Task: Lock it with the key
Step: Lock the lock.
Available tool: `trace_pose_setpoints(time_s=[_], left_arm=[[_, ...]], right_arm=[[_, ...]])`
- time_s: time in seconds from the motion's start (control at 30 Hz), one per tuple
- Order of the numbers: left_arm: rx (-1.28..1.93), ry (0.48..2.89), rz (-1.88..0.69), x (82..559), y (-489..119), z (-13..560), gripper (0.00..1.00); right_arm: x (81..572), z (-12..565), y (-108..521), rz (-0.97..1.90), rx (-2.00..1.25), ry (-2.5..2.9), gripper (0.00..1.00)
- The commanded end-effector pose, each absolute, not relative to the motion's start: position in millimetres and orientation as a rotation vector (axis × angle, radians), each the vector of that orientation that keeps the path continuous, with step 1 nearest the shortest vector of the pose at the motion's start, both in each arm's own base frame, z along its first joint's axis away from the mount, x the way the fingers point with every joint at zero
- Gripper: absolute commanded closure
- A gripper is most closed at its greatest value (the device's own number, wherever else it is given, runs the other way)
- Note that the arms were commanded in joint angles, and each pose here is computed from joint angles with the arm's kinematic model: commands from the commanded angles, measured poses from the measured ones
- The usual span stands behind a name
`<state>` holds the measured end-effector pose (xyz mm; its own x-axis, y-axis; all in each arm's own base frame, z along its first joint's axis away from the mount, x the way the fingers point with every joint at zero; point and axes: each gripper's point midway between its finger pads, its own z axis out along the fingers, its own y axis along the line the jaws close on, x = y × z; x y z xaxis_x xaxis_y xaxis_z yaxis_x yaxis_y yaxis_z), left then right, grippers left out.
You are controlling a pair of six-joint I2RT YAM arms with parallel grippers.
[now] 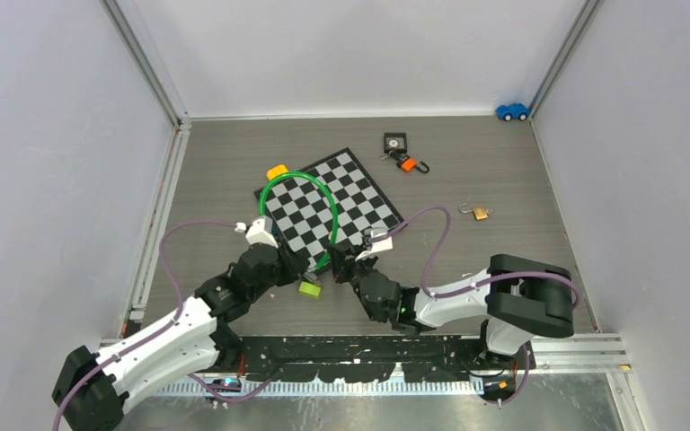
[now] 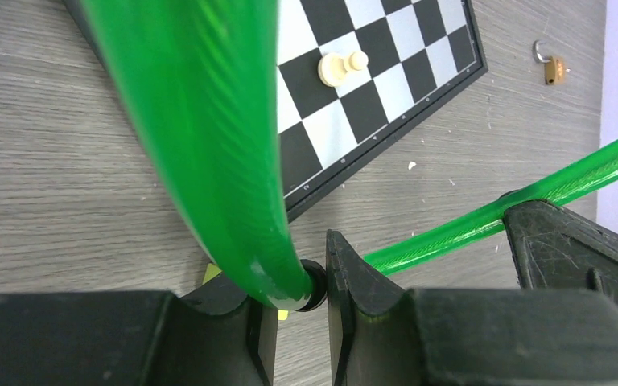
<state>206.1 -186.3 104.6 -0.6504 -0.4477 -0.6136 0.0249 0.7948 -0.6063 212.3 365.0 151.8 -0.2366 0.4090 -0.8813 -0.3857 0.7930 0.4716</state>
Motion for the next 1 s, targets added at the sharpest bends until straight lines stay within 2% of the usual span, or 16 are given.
trace_pose_setpoints(time_s=[0.0, 0.17, 0.27, 0.63, 0.83, 0.97], left_arm=[[-0.141, 1.592, -1.474, 188.9, -253.3, 298.2, 1.00], [-0.160, 1.567, -1.435, 193.0, -246.6, 296.6, 1.00], [-0.145, 1.547, -1.437, 192.9, -247.0, 295.6, 1.00], [-0.091, 1.463, -1.462, 189.4, -248.2, 307.1, 1.00], [-0.086, 1.451, -1.461, 190.6, -249.3, 309.2, 1.00], [-0.060, 1.457, -1.471, 188.1, -252.4, 307.9, 1.00]], right_arm=[[142.1, 131.2, 408.5, 0.963, -0.380, 1.780, 1.00], [142.2, 146.3, 391.4, 0.917, -0.407, 1.779, 0.99], [143.4, 162.6, 383.0, 0.903, -0.407, 1.763, 0.96], [149.1, 206.0, 356.9, 0.834, -0.412, 1.709, 0.72], [150.7, 212.8, 344.2, 0.816, -0.395, 1.704, 0.61], [149.8, 219.3, 337.8, 0.822, -0.390, 1.693, 0.59]])
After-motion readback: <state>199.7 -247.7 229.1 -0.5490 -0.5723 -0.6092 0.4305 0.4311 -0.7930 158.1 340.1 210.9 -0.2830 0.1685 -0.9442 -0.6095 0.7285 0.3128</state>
